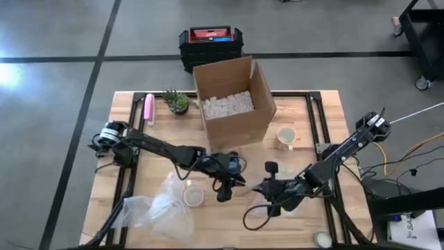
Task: Wrap mug
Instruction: Prepare the bubble wrap
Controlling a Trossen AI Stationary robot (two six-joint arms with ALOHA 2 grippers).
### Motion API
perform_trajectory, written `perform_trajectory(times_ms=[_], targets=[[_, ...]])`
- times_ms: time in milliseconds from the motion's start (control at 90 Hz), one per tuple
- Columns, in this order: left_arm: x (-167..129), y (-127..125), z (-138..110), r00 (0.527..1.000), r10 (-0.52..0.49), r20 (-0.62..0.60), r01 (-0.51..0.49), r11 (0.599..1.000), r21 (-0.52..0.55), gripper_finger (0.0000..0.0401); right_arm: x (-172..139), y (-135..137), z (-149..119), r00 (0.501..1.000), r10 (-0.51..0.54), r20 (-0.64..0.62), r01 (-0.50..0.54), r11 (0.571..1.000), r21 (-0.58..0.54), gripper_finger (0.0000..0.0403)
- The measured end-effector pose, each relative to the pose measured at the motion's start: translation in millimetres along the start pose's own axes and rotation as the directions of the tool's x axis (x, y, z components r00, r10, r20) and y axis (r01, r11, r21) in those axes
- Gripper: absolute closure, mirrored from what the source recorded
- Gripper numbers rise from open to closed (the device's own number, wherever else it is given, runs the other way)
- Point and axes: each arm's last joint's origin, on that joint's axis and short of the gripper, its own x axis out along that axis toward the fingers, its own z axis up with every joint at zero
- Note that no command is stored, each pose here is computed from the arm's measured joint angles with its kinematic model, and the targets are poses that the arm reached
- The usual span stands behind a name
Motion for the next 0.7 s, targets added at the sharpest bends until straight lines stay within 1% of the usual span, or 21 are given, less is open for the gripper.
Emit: perform_trajectory(times_ms=[111,211,300,378,478,567,633,700], targets=[[-3.3,-0.5,2.6,0.998,0.011,-0.063,-0.011,1.0,0.003,0.0261,-0.5,-0.8,-2.1,1.0,-0.005,-0.021,0.005,1.0,-0.013,0.0403],[-9.7,-2.1,8.3,0.996,0.014,-0.087,-0.013,1.0,0.002,0.022,-1.0,-1.7,-4.5,0.999,-0.012,-0.043,0.011,1.0,-0.015,0.0403],[-12.5,-4.6,11.9,0.997,0.005,-0.077,-0.004,1.0,0.006,0.0193,-1.1,-2.3,-4.2,0.999,-0.013,-0.042,0.013,1.0,-0.016,0.0403],[-11.9,-6.5,11.3,0.997,-0.003,-0.071,0.003,1.0,0.008,0.018,-0.5,-4.5,-1.3,1.0,-0.014,-0.024,0.014,1.0,-0.012,0.0403],[-7.1,-6.1,6.4,0.999,-0.007,-0.04,0.007,1.0,0.008,0.0175,0.4,-4.7,4.4,1.0,-0.006,0.023,0.006,1.0,-0.017,0.0403],[-3.3,-5.0,2.8,1.0,0.002,-0.012,-0.001,1.0,0.005,0.0183,1.1,-5.2,12.4,0.996,0.008,0.088,-0.006,1.0,-0.018,0.0403],[-0.8,-4.5,4.3,1.0,0.018,0.024,-0.018,1.0,0.006,0.02,1.5,-6.3,16.2,0.993,0.01,0.116,-0.007,1.0,-0.022,0.0403],[-0.7,-4.2,3.8,1.0,0.02,0.019,-0.02,1.0,0.012,0.0233,2.7,-8.5,17.8,0.992,0.004,0.124,-0.001,1.0,-0.025,0.0403]])
